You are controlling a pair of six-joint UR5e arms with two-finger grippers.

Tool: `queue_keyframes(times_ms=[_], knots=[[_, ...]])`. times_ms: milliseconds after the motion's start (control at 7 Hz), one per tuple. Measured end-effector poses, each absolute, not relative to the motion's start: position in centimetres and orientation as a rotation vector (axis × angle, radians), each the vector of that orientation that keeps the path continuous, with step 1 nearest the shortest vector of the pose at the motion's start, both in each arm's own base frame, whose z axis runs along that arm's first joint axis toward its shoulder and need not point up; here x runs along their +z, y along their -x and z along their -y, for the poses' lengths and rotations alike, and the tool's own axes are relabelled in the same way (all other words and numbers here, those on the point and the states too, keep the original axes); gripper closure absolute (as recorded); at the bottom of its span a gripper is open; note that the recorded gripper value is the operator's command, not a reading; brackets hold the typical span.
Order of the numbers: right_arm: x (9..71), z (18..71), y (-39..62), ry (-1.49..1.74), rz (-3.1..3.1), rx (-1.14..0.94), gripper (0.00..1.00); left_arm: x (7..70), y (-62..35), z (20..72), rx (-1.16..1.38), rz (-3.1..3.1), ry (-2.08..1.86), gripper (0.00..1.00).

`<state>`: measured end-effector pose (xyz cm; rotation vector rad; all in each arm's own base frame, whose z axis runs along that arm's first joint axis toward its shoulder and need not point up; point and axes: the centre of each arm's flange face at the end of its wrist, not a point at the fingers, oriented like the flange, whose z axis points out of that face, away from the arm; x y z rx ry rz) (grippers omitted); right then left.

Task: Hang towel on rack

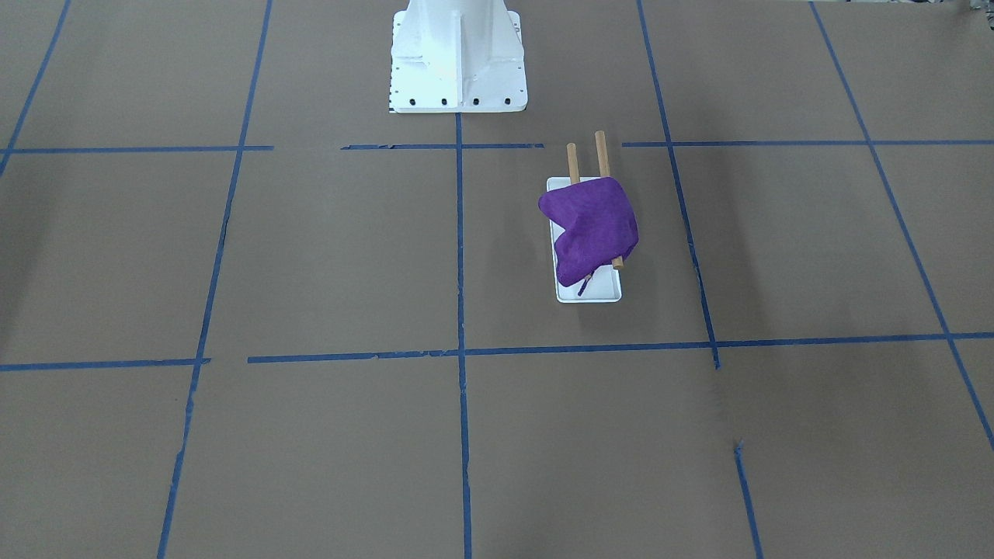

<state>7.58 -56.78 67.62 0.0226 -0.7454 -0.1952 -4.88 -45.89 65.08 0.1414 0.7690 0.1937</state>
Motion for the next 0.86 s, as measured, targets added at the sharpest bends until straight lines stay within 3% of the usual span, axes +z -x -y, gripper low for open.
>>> queue_keyframes(times_ms=[857], knots=[[67.4, 56.9, -7.6, -0.027, 0.745, -0.197, 0.00, 63.9, 5.0, 45.9, 0.127, -0.769, -0.137, 0.00]])
